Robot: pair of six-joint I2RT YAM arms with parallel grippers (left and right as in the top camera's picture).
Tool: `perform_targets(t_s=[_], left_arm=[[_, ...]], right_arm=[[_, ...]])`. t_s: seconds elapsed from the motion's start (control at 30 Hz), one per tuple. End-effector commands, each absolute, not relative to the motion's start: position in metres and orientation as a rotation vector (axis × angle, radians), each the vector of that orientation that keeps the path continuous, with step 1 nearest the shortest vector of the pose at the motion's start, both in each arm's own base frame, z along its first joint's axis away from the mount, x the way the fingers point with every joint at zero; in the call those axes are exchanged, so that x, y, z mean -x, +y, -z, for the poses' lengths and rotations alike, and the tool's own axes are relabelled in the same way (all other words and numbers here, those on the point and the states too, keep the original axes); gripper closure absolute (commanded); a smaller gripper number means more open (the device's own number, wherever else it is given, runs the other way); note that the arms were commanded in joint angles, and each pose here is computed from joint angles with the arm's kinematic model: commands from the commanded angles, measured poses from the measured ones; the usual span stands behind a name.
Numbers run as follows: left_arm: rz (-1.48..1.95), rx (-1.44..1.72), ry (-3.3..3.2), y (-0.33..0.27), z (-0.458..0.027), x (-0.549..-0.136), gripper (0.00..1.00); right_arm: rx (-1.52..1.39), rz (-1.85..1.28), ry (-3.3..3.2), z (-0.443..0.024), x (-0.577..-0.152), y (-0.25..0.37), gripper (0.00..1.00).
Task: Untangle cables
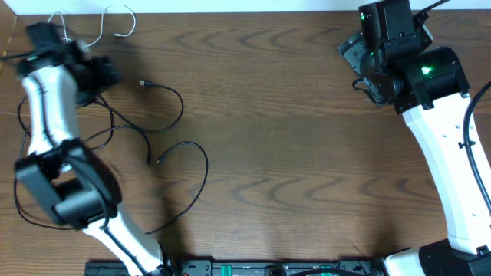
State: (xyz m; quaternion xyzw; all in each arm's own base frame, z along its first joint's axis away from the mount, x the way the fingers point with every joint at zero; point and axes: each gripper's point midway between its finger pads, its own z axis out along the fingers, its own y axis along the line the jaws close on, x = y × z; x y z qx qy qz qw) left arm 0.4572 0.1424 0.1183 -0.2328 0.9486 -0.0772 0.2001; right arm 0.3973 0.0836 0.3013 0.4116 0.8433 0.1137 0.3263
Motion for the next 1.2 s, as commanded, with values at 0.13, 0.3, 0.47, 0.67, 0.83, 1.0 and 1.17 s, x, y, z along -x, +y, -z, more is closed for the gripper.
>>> perform_targets(t_s=[0.13, 0.3, 0.47, 0.67, 0.83, 1.0, 1.17], left_arm=[[0.187, 0.245, 2.844, 0.072, -0.066, -0.467, 0.19], [0.202, 0.155, 2.923, 0.037, -0.041, -0.465, 0.29], [0.215, 0.036, 2.964, 0.006, -0.027, -0.463, 0.3], [0.109, -0.072, 2.994, 0.002, -0.023, -0.457, 0.29], [0.048, -0.061, 3.046, 0.012, -0.011, -0.443, 0.29], [0.101, -0.063, 3.083, 0.005, -0.001, -0.43, 0.29], [0.107, -0.064, 3.091, 0.005, 0.001, -0.427, 0.3]], right_arm=[[-1.054, -0.263, 2.226, -0.297, -0.398, 0.081, 0.22], [-1.054, -0.262, 2.227, -0.297, -0.398, 0.081, 0.21], [-1.055, -0.263, 2.227, -0.296, -0.398, 0.081, 0.21], [-1.052, -0.275, 2.237, -0.296, -0.398, 0.083, 0.2], [-1.052, -0.275, 2.238, -0.296, -0.397, 0.083, 0.2], [-1.052, -0.278, 2.234, -0.296, -0.398, 0.083, 0.19], [-1.05, -0.285, 2.227, -0.297, -0.4, 0.084, 0.19]])
